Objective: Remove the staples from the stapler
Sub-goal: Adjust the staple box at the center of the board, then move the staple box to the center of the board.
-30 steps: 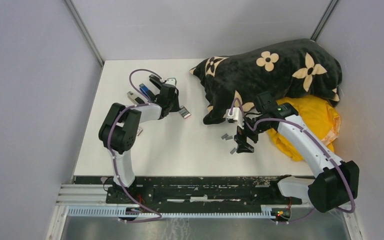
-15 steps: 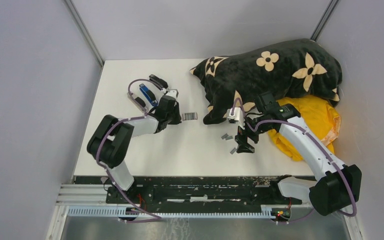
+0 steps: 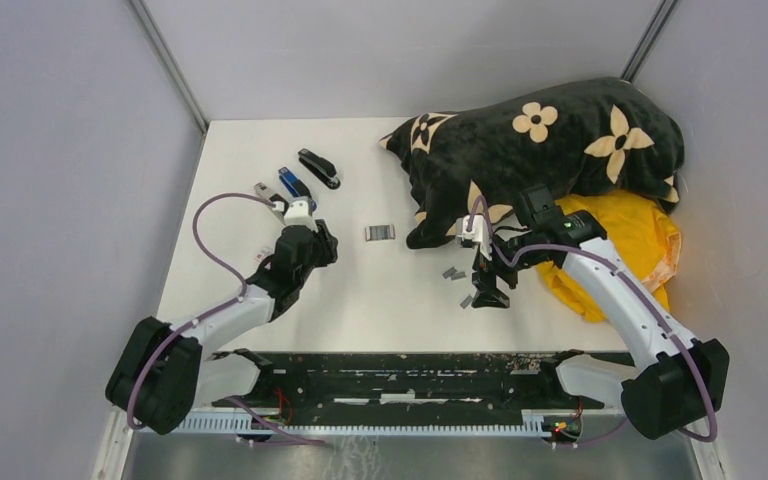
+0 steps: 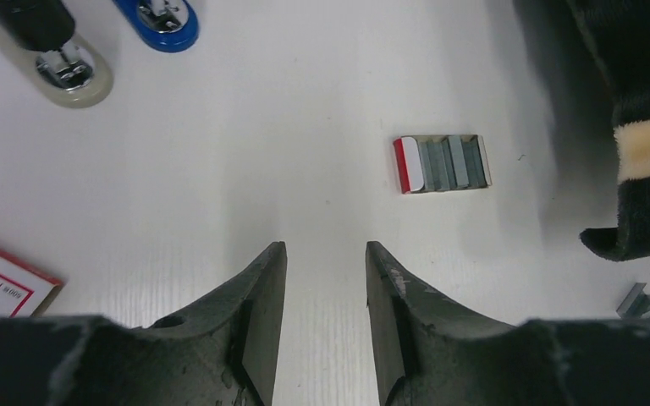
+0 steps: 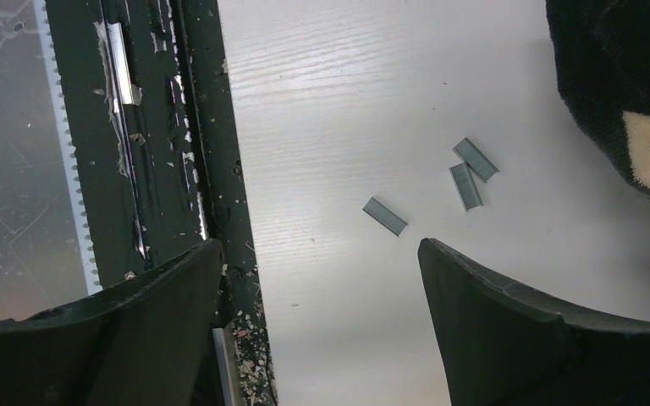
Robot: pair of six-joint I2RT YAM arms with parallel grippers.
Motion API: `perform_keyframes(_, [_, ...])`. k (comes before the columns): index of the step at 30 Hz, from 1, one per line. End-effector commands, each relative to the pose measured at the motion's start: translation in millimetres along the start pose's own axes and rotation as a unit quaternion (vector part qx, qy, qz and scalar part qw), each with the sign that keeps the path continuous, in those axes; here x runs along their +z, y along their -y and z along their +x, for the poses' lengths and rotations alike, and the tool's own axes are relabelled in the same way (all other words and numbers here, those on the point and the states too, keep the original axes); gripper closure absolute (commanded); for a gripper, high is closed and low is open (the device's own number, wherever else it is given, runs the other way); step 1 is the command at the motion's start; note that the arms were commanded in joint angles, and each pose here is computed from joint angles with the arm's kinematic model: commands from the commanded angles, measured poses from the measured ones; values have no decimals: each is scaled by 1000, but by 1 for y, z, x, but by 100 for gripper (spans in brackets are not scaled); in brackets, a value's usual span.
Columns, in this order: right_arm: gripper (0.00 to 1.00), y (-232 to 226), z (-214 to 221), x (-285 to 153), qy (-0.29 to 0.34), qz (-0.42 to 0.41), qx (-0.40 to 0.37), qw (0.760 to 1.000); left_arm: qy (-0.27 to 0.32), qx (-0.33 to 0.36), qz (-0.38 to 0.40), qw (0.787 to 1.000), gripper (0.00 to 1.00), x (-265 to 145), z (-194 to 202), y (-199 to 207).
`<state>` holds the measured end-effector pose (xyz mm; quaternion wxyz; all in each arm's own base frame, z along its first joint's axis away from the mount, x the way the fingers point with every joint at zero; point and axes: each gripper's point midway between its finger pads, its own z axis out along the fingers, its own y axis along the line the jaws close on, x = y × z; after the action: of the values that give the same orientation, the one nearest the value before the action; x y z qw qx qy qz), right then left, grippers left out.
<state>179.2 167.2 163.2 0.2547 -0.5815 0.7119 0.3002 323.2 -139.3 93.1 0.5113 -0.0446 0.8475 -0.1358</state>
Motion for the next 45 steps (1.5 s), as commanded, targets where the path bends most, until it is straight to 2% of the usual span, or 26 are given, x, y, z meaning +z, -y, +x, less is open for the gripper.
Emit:
perform_keyframes(1, [7,-1,-16,-7,25,8,-29,999,56,-48,-30,997,52,-11,-20,-13])
perform_keyframes(2, [7,0,-15,-7,23,13,-30,999,59,-53,-29,996,50,-14,-19,-13])
perform_keyframes(6, [7,7,-10,-7,14,33,-32,999,60,-80,-59,993,28,-23,-14,-26])
perform_keyframes(8, [7,10,-8,-7,11,38,-31,999,59,-89,-73,992,24,-29,-11,-34])
perform_keyframes(11, [6,14,-7,-8,13,38,-19,999,55,-104,-56,991,22,-39,-7,-31])
perform_keyframes(15, [6,18,-6,-17,24,37,5,999,70,-139,3,988,21,-53,-10,-15])
perform_keyframes(19, [5,20,-7,-24,45,47,11,998,87,-135,5,987,21,-70,-15,-20])
perform_keyframes(30, [5,29,-5,-27,53,72,18,996,167,-149,70,972,23,-97,-27,-17])
perform_keyframes(34, [6,33,-18,-29,76,71,20,994,180,-141,21,973,22,-97,-35,-32])
perform_keyframes(36, [6,38,-35,-31,94,67,23,993,181,-136,-31,974,23,-94,-38,-48])
perform_keyframes(40, [9,43,-64,-27,105,17,66,992,149,-105,-113,977,24,-75,-39,-65])
perform_keyframes(42, [9,41,-57,-21,91,0,75,993,129,-98,-131,978,23,-63,-42,-69])
perform_keyframes(45, [9,46,-35,-15,68,34,72,995,100,-126,-122,979,24,-43,-45,-80])
